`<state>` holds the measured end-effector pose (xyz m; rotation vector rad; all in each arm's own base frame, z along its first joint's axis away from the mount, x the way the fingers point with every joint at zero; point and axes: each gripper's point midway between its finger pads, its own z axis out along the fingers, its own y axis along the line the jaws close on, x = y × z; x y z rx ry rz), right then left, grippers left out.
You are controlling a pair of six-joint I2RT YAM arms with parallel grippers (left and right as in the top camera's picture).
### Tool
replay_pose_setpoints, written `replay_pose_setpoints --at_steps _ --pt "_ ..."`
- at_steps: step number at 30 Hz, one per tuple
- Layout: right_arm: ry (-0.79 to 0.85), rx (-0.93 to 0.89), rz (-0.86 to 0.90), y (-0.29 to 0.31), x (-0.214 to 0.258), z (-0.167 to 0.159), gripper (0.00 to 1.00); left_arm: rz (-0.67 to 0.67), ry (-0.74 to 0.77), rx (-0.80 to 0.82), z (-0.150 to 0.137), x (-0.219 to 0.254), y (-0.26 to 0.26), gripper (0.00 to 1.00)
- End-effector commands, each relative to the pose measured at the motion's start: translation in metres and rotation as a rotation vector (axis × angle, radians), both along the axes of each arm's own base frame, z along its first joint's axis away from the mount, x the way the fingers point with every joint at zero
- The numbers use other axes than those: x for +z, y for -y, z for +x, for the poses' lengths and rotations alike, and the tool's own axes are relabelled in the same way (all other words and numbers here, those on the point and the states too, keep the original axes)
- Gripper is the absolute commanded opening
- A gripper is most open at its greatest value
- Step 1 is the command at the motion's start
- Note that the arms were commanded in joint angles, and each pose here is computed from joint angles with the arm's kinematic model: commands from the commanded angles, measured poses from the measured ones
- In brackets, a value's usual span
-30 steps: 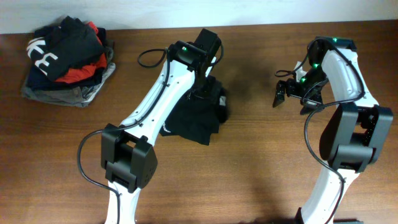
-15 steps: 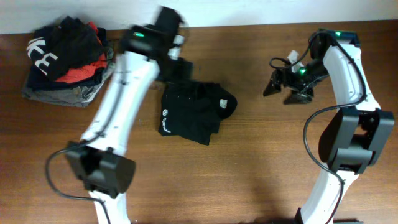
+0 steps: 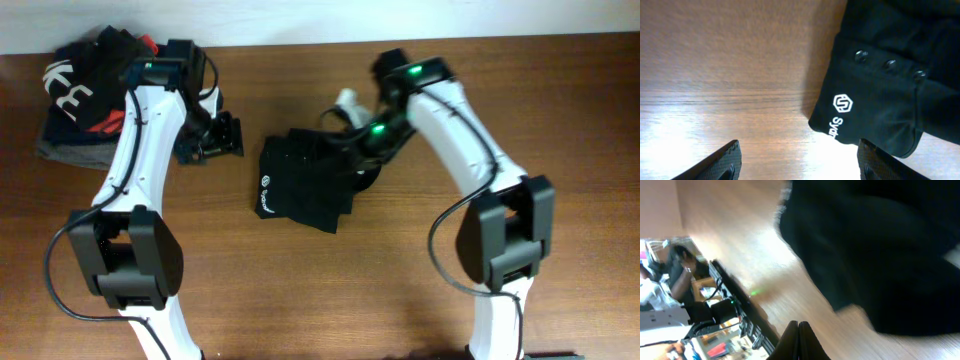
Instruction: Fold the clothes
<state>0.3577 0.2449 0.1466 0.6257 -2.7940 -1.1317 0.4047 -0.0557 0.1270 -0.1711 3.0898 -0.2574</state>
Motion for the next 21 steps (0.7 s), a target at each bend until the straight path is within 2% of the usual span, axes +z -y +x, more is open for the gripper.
replay_pose_setpoints --at_steps 1,6,12,16,21 --pt "-0.026 0.034 0.009 -0.023 -0.01 -0.011 0.04 -0.067 -0.048 0.003 -0.011 -0.015 0.012 0.73" --pt "-0.05 0.008 -0.053 -0.028 -0.057 -0.006 0.04 -0.076 -0.068 -0.012 -0.017 -0.035 0.019 0.74" --pt "-0.024 -0.02 -0.057 -0.018 -0.088 0.011 0.04 -0.079 -0.078 -0.012 -0.02 -0.04 0.02 0.74" --pt "0.005 -0.04 -0.16 0.005 -0.11 0.017 0.04 -0.078 -0.073 -0.037 -0.02 -0.04 0.02 0.74" --pt "-0.006 -0.077 -0.161 0.02 -0.103 0.023 0.04 -0.087 -0.029 -0.081 -0.011 -0.04 0.023 0.74"
